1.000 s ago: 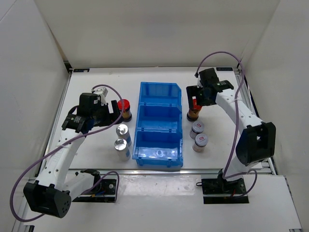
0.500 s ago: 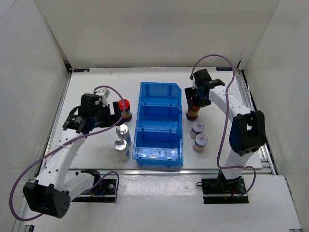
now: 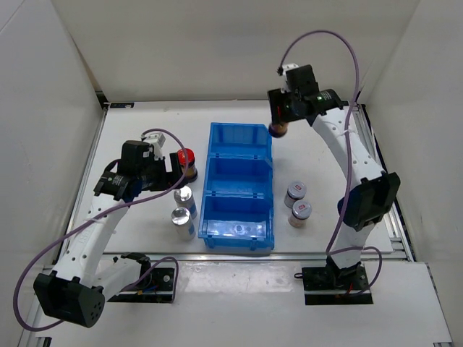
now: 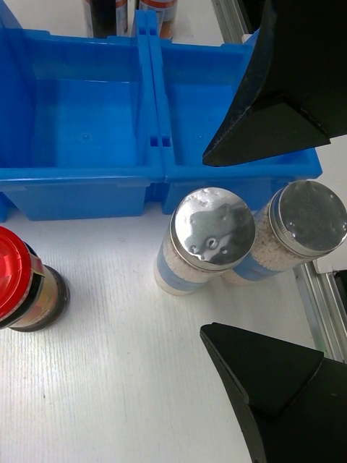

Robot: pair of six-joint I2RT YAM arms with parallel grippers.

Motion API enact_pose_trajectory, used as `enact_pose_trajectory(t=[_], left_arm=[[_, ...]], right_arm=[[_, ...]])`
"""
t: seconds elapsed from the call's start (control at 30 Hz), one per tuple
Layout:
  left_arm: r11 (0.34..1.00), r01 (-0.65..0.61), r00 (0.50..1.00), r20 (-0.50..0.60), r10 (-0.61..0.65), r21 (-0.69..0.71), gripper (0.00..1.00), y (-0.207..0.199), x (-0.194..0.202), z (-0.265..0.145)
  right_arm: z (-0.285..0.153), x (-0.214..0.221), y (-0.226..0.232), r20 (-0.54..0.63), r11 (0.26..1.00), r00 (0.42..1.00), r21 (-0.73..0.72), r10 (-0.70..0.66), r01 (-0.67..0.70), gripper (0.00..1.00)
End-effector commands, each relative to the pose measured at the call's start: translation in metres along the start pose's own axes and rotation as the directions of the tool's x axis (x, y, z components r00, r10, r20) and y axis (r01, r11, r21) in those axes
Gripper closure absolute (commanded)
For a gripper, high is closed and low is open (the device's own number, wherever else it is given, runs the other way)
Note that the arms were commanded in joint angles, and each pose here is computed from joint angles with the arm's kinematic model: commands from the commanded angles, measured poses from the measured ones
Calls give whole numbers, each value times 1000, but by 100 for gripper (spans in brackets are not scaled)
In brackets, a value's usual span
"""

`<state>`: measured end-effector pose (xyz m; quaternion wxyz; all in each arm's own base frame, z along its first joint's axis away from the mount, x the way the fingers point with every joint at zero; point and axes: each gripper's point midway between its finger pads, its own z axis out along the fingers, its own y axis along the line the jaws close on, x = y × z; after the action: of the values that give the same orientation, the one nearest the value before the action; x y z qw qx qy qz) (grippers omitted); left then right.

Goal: Organize the condiment bottles

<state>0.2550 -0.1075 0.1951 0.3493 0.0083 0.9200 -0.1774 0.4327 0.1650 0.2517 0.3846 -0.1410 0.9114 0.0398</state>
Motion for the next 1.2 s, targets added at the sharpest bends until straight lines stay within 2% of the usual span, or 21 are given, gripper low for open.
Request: enact_pose_trajectory(t=[0.0,0.23,0.37,0.6,0.67,0.7,0.73,0.8,0.83,0.87,0.93,1.03,1.07,1.17], left_arm=[[1000,-15,1000,12,15,-16,0,3,0,-3],[999,-16,1000,24,16,-34,0,5,-2,-13],[1000,-9,999,50,10,-15,0,0,-6,-20],[999,34,997,66,-34,7,0,-6,-11,-15],[999,51,995,82,-51,1,0,-5,-15,-14],[998,65,996,64,-64,-5,0,-4,-10,-10],[997,76,994,75,-75,-9,0,-3,-13,-10],[993,109,993,53,-107,-38,0,2,-11,-1],[992,111,993,48,-109,-52,0,4,-10,1],[991,113,993,42,-110,-68,0,7,-9,4],[992,111,992,62,-107,-59,0,6,-16,8],[997,78,993,93,-76,-24,0,0,-24,6],[997,78,993,93,-75,-23,0,0,-24,6],[997,67,993,99,-63,-42,0,1,-32,4]], right_arm=[[-15,-53,43,146,995,988,-81,-41,54,100],[29,-43,96,56,984,991,-131,-118,124,100],[54,-28,107,6,983,991,-125,-133,132,100],[77,-3,99,-46,990,991,-66,-124,120,100],[84,8,95,-67,991,989,-45,-129,126,95],[84,6,95,-56,991,990,-46,-126,123,90],[87,11,95,-63,991,990,-45,-128,125,78],[93,18,90,-72,993,991,-38,-112,109,72],[95,23,90,-85,994,991,-36,-104,101,64],[93,21,91,-76,995,993,-36,-93,90,46],[88,22,90,-70,996,994,-36,-82,80,36],[74,8,86,-9,997,998,-24,-69,69,4],[71,7,79,0,998,998,9,-68,68,0],[43,-14,67,70,998,997,56,-44,40,0]])
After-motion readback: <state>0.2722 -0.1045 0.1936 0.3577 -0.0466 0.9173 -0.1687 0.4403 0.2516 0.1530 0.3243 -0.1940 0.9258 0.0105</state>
